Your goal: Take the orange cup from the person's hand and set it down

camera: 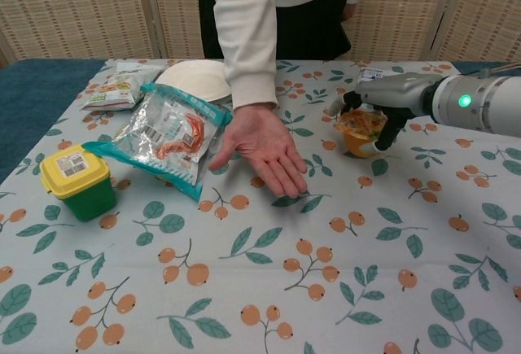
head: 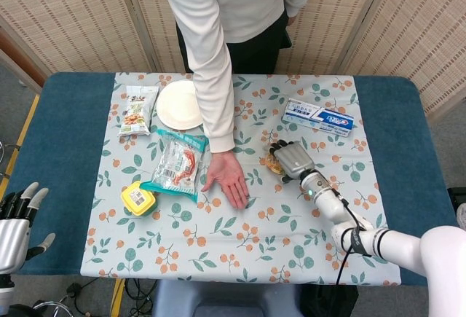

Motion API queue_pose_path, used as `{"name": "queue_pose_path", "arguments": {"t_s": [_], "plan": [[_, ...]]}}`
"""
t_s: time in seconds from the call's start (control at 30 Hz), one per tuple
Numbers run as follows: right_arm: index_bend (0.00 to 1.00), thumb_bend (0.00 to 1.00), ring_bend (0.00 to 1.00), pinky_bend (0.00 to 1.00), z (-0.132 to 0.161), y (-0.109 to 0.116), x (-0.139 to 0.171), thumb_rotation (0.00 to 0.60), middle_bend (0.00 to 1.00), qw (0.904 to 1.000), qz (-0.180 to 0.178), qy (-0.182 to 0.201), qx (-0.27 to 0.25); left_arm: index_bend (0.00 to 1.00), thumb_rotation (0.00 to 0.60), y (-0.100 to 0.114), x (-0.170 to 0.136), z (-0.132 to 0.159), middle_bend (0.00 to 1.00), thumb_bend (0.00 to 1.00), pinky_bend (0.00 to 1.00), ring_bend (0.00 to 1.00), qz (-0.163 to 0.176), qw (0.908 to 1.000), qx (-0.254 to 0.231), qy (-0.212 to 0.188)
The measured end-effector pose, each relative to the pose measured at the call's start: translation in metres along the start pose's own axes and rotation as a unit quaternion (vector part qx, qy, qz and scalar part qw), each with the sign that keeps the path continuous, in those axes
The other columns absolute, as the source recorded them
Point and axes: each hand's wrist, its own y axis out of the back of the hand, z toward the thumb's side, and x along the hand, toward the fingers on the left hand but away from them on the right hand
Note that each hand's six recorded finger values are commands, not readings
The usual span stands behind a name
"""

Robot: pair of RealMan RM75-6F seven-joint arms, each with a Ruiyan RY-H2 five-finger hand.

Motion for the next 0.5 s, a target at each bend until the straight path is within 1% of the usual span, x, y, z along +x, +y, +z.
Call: {"name": "queue_pose_path", "arguments": {"t_s": [0.1, 0.2, 0.27, 0.33, 0.43, 0.5], "plan": [[0.0, 0.32, 0.0, 0.1, 0.002, 0.003, 0.005, 0.6, 0.0, 1.0, -0.003, 0.003, -0.005, 0.11, 0.6, 0.0, 0.001, 0.001, 0.03, 0.18, 0.1, 0.11, 0.0, 1.0, -0.001, -0.002], [0.0, 0.32, 0.0, 0.1, 0.001, 0.011, 0.014, 0.6, 0.0, 0.9999, -0.013, 0.004, -0.01, 0.11, 0.6, 0.0, 0.002, 0.003, 0.03, 0.18, 0.1, 0.11, 0.002, 1.0, -0.002, -0.006], [0.0, 0.32, 0.0, 0.1, -0.003, 0.018, 0.022, 0.6, 0.03, 0.9996, -0.025, 0.003, -0.013, 0.11, 0.6, 0.0, 0.003, 0.003, 0.03, 0.18, 0.1, 0.11, 0.002, 1.0, -0.002, -0.007], [0.0, 0.32, 0.0, 0.11, -0.009, 0.027, 0.033, 0.6, 0.1, 0.9988, -0.045, -0.003, -0.019, 0.11, 0.6, 0.0, 0.004, 0.004, 0.03, 0.18, 0.1, 0.11, 0.001, 1.0, -0.001, -0.008], [0.06, 0.32, 0.04, 0.14, -0.022, 0.038, 0.053, 0.6, 0.18, 0.9966, -0.078, -0.014, -0.024, 0.11, 0.6, -0.001, 0.007, 0.004, 0.03, 0.18, 0.1, 0.11, 0.0, 1.0, -0.001, -0.01], [0.1, 0.32, 0.07, 0.17, -0.032, 0.044, 0.069, 0.6, 0.21, 0.9941, -0.103, -0.022, -0.025, 0.11, 0.6, -0.001, 0.008, 0.005, 0.03, 0.18, 0.1, 0.11, 0.0, 0.9999, -0.002, -0.011]]}}
